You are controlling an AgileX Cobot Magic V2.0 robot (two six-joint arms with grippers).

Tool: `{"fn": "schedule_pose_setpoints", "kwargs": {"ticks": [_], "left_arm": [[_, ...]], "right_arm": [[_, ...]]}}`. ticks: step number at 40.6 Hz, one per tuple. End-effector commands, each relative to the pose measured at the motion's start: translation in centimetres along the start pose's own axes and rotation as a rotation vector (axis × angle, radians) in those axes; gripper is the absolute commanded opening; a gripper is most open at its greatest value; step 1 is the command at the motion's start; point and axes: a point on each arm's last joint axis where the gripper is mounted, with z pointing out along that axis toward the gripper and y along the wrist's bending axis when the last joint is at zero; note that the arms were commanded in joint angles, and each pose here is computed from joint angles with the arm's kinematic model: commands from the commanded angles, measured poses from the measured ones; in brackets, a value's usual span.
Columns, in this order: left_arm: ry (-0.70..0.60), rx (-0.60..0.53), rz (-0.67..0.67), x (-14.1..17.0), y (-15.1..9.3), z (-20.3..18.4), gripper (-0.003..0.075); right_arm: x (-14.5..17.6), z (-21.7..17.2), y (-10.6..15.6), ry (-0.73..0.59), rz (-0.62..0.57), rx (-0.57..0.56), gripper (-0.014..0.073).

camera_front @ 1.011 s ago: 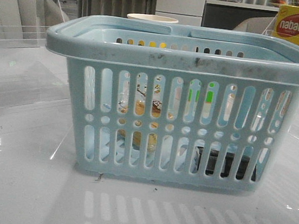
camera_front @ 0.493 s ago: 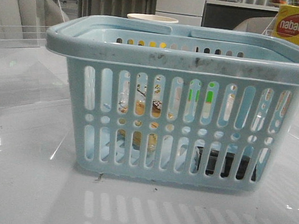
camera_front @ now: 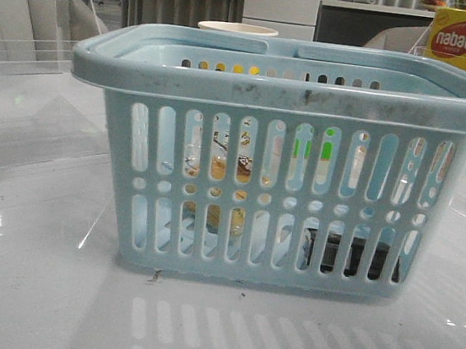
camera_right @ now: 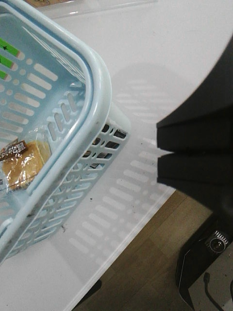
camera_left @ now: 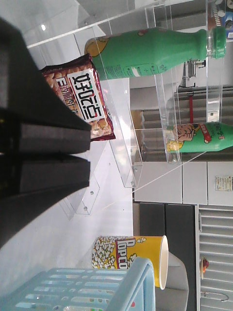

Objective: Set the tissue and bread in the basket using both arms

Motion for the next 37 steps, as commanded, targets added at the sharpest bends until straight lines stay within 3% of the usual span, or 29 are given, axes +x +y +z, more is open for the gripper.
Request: {"fn": "schedule_pose_setpoints", "kwargs": {"ticks": [1, 18, 28, 37], "left_arm": [[-0.107, -0.002, -0.020, -0.9, 0.0, -0.2, 0.0091], [-0.107, -0.002, -0.020, -0.9, 0.0, -0.2, 0.0091], [-0.107, -0.002, -0.020, -0.9, 0.0, -0.2, 0.0091], [-0.107, -0.002, -0.020, -0.9, 0.0, -0.2, 0.0091]], "right_arm": [[-1.2, -0.6, -0.2, -0.086, -0.010, 0.018, 0.0022], [-0.6, -2.1, -0.4, -0.144, 0.009, 0.059, 0.0022], [1.5, -4.5, -1.0, -0.429, 0.062, 0.239, 0.0022], [5.9, -4.5, -0.9, -0.639, 0.102, 0.452, 0.0022]]}}
